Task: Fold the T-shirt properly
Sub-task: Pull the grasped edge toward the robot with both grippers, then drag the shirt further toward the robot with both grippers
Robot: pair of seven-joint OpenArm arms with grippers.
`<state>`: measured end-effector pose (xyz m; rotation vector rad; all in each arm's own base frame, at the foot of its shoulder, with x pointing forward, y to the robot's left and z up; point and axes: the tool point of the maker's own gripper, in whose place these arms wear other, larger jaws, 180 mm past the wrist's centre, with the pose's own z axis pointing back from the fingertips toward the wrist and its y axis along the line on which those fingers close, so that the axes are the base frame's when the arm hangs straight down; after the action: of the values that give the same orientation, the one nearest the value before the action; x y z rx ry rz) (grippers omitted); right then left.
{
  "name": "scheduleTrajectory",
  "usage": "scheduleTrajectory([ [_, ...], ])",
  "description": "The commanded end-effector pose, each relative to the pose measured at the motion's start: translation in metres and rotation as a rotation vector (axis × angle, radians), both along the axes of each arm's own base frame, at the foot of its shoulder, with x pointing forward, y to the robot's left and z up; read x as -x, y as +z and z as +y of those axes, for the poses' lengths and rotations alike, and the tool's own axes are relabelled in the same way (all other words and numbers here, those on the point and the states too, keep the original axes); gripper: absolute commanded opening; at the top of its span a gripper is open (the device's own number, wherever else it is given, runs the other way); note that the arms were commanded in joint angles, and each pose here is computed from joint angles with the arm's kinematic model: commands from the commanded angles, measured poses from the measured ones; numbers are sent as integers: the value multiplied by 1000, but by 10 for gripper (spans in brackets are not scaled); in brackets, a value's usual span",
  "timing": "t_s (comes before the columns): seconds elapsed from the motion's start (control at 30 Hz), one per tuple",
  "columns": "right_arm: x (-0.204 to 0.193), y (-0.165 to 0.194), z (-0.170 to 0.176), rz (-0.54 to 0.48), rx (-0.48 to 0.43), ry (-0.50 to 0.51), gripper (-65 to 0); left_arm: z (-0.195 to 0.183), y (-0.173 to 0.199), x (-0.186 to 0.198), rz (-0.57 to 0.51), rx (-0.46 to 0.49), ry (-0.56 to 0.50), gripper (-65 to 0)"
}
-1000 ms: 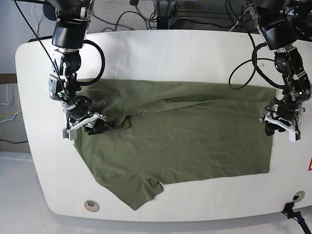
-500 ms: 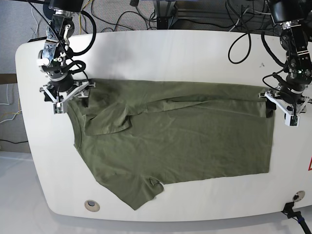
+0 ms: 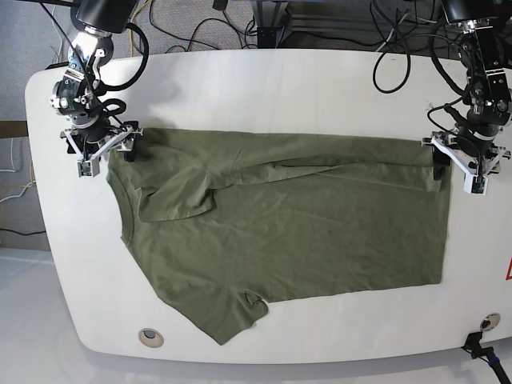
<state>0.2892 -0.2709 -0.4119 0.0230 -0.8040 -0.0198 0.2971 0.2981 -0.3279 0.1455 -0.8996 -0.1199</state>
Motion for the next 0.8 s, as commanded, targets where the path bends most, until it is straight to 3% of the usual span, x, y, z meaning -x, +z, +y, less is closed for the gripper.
scheduleTrajectory([
  [0.0, -12, 15, 2, -66, -5, 2, -180, 4, 16, -9, -53, -17, 1, -272],
  [0.1, -12, 14, 5, -66, -13, 1, -182, 9, 8, -7, -32, -8, 16, -269],
  [0.17, -12, 14, 5, -66, -13, 1, -224, 11, 5, -9, -26, -3, 25, -269],
  [0.4, -1, -15, 6, 10, -54, -15, -621, 13, 6, -11, -30, -2, 29, -272],
  [0.43, 1, -18, 6, 18, -58, -17, -650, 16, 7, -10, -34, -4, 38, -272],
  [0.77, 3, -19, 7, 23, -58, -16, -650, 43, -30, 0, 58, 51, 133, -268],
])
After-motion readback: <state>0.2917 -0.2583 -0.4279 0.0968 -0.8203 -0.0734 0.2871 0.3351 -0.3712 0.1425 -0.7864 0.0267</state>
